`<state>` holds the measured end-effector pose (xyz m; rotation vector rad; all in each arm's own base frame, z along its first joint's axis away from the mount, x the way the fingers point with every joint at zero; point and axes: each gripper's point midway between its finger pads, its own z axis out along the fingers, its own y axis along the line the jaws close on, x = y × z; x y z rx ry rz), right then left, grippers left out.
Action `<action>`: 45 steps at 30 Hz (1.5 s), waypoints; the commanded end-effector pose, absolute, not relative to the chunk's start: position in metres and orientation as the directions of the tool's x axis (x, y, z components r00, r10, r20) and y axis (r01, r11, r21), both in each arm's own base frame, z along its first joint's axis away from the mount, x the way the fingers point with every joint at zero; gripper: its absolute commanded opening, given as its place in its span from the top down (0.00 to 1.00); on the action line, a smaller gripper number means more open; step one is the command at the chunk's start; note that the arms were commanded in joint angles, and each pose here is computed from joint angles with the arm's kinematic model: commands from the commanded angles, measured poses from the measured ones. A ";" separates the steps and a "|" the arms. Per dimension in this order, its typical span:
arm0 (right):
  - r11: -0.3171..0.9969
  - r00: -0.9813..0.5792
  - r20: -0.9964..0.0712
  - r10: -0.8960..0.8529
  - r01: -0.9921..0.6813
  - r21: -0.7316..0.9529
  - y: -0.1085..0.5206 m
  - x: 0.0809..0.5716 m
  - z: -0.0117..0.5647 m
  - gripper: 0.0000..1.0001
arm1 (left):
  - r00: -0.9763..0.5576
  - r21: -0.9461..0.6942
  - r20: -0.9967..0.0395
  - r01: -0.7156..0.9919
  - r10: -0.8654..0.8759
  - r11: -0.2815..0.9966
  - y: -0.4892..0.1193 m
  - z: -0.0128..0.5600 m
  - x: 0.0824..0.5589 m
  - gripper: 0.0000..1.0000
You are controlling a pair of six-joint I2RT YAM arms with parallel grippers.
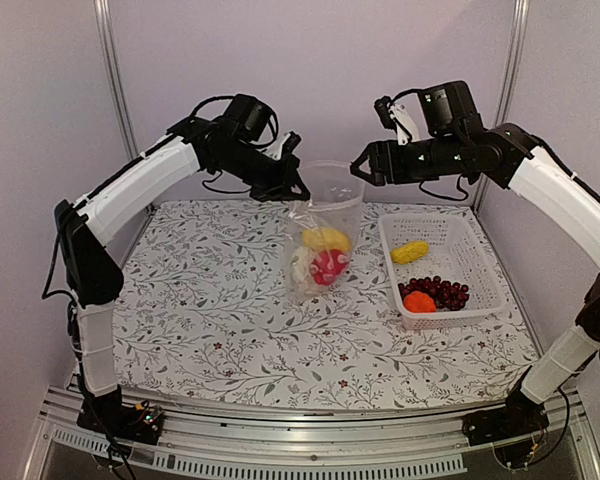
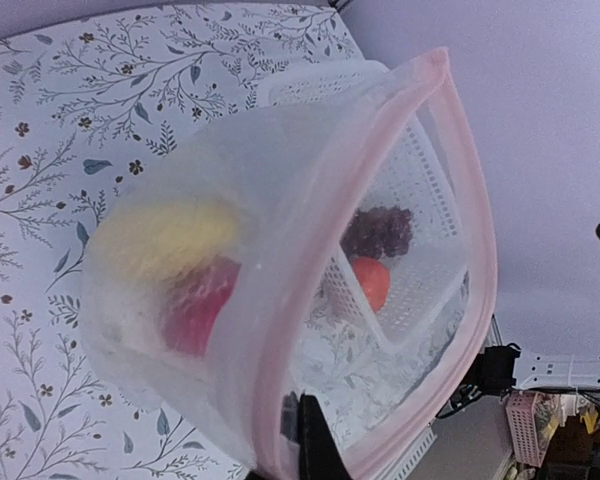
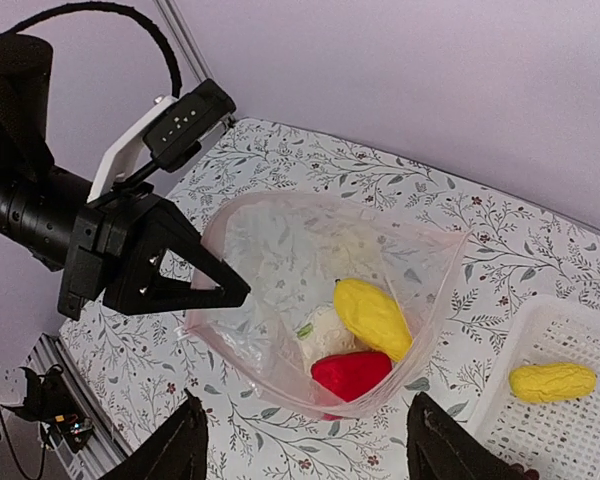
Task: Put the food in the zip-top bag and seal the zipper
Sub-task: Adjust the zipper food storage bag at the center of the board.
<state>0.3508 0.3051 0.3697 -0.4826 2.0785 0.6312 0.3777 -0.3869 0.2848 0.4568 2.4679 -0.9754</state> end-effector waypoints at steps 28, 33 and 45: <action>0.790 -0.830 -0.556 -0.038 -0.365 0.492 0.337 0.383 0.287 0.92 | -0.865 -0.305 -0.444 0.392 0.234 0.868 -0.343 0.273 0.338 0.82; 0.772 -0.831 -0.556 -0.021 -0.367 0.520 0.341 0.382 0.297 0.98 | -0.846 -0.260 -0.493 0.366 0.203 0.894 -0.338 0.296 0.330 0.85; 0.751 -0.827 -0.563 -0.006 -0.375 0.543 0.343 0.380 0.311 1.00 | -0.874 -0.284 -0.457 0.321 0.167 0.903 -0.336 0.298 0.318 0.89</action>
